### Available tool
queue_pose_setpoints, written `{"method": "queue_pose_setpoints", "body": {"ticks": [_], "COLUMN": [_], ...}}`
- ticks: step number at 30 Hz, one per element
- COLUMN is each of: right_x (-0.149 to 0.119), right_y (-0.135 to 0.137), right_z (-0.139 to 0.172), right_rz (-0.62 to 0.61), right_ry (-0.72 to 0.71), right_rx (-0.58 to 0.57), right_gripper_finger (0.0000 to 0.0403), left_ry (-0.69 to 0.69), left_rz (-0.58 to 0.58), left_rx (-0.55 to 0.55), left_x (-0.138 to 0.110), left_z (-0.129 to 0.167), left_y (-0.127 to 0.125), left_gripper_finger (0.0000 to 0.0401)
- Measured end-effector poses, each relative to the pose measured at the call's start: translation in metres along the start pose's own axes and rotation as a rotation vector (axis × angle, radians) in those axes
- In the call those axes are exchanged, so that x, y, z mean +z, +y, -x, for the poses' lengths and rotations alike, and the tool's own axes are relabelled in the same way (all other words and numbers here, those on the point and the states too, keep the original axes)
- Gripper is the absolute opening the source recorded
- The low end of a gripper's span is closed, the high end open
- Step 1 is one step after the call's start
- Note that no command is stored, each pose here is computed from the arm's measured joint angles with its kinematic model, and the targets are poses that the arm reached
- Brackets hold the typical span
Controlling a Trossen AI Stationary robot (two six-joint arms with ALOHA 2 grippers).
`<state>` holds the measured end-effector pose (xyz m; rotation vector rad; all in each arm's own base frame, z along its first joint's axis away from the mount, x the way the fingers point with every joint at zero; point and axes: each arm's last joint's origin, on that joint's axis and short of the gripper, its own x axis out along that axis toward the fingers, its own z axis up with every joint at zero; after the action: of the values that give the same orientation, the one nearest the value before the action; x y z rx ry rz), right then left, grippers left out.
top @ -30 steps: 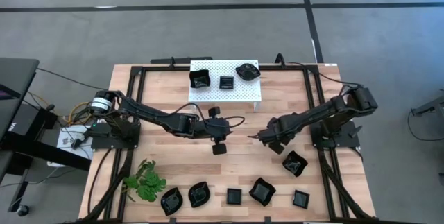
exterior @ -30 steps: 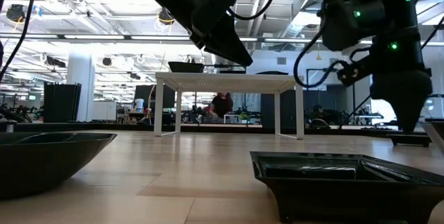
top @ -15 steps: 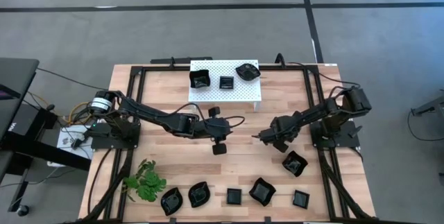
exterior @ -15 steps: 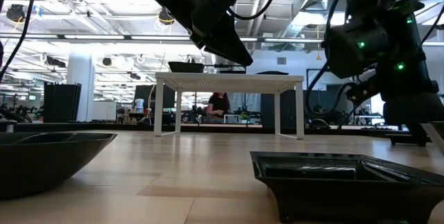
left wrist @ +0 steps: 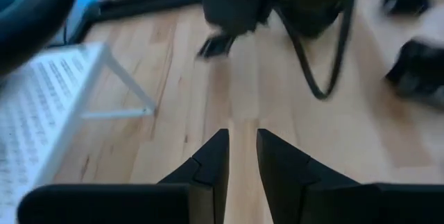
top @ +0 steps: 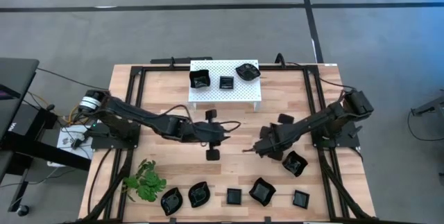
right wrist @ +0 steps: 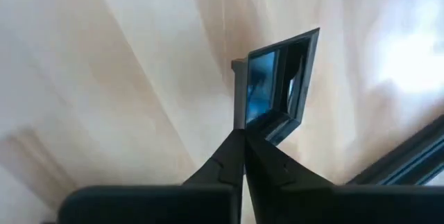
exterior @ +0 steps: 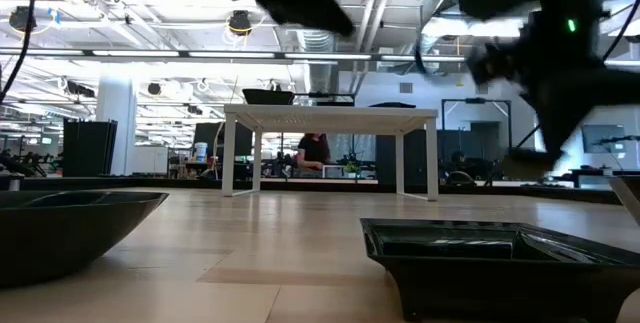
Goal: Pick & Place Mini shaped plates
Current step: Stack the square plate on top of the other square plates on the shelf
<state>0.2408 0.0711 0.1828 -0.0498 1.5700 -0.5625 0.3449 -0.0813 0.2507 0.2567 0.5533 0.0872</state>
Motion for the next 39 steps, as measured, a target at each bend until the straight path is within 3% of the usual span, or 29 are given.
{"method": "queue_pose_setpoints", "body": {"ticks": [5,10,14,19,24,29,39], "right_x": [0.020,0.044,0.073,0.107,0.129,0.143,0.150], "right_y": [0.002,-0.008,-0.026,-0.060,-0.094,-0.116,-0.140], "right_z": [0.038,0.070,0.086,0.084,0.074,0.069,0.053], "right_rz": [0.122,0.281,0.310,0.277,0.200,0.130,0.061], "right_ry": [-0.241,-0.426,-0.542,-0.599,-0.637,-0.700,-0.693], "right_rx": [-0.096,-0.239,-0.309,-0.328,-0.250,-0.179,-0.182], "right_gripper_finger": [0.0004,0.0002,0.0002,0.0001,0.0001,0.0001,0.0001], "left_ry": [-0.089,-0.098,-0.077,-0.057,-0.056,-0.057,-0.057], "left_rz": [0.018,0.022,0.048,0.095,0.108,0.120,0.128], "left_rx": [-0.019,0.000,0.055,0.072,0.072,0.071,0.070], "left_x": [0.013,0.000,-0.016,-0.033,-0.036,-0.036,-0.036], "left_z": [0.033,0.052,0.059,0.062,0.063,0.063,0.063], "left_y": [0.003,0.010,0.014,0.014,0.015,0.014,0.014], "left_gripper_finger": [0.0076,0.0076,0.0076,0.0076,0.0076,0.0076,0.0076]}}
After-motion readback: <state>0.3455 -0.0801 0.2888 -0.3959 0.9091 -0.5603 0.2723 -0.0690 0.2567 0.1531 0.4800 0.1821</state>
